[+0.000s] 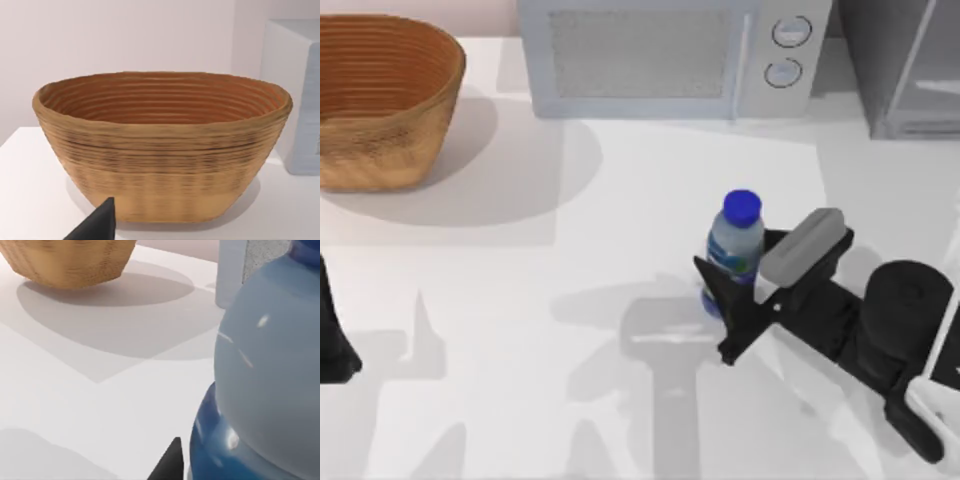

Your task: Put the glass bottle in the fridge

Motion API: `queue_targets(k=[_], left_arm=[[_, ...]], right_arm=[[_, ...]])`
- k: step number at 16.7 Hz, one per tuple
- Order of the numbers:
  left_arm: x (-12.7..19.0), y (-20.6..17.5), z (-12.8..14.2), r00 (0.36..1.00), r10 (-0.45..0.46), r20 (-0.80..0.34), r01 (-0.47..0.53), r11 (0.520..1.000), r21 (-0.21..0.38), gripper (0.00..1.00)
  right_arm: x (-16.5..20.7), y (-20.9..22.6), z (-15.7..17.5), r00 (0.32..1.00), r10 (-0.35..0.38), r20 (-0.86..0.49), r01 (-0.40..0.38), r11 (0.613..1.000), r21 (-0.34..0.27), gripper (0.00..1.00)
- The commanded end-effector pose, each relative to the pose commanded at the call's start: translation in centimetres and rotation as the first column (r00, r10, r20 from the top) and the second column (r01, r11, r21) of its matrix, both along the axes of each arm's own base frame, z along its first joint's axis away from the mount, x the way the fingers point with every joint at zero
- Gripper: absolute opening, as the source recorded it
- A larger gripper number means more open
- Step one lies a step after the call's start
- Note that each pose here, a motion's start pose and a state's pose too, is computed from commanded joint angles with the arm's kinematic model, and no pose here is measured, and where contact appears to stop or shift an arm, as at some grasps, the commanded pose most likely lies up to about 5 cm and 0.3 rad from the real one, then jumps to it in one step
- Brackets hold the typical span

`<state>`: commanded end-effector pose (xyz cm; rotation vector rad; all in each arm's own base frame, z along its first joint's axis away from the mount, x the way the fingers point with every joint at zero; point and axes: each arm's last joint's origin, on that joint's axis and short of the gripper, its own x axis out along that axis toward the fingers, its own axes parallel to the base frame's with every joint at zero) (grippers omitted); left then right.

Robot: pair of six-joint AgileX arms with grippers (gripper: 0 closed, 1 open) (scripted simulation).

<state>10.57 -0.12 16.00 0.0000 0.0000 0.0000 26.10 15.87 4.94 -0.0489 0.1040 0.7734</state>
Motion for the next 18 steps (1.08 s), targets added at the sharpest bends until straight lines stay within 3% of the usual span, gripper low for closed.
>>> queue_targets(k=[7,18], left_arm=[[0.0,0.0,0.0,1.0,0.0,0.0,0.0,1.0,0.0,1.0],[0.0,0.0,0.0,1.0,0.0,0.0,0.0,1.0,0.0,1.0]], right_arm=[[0.1,-0.3,0.2,1.0,-0.005,-0.001,0.005,1.0,0.001,0.01],[0.7,-4.9,2.7,1.0,-0.004,0.0,0.004,1.0,-0.002,0.01]])
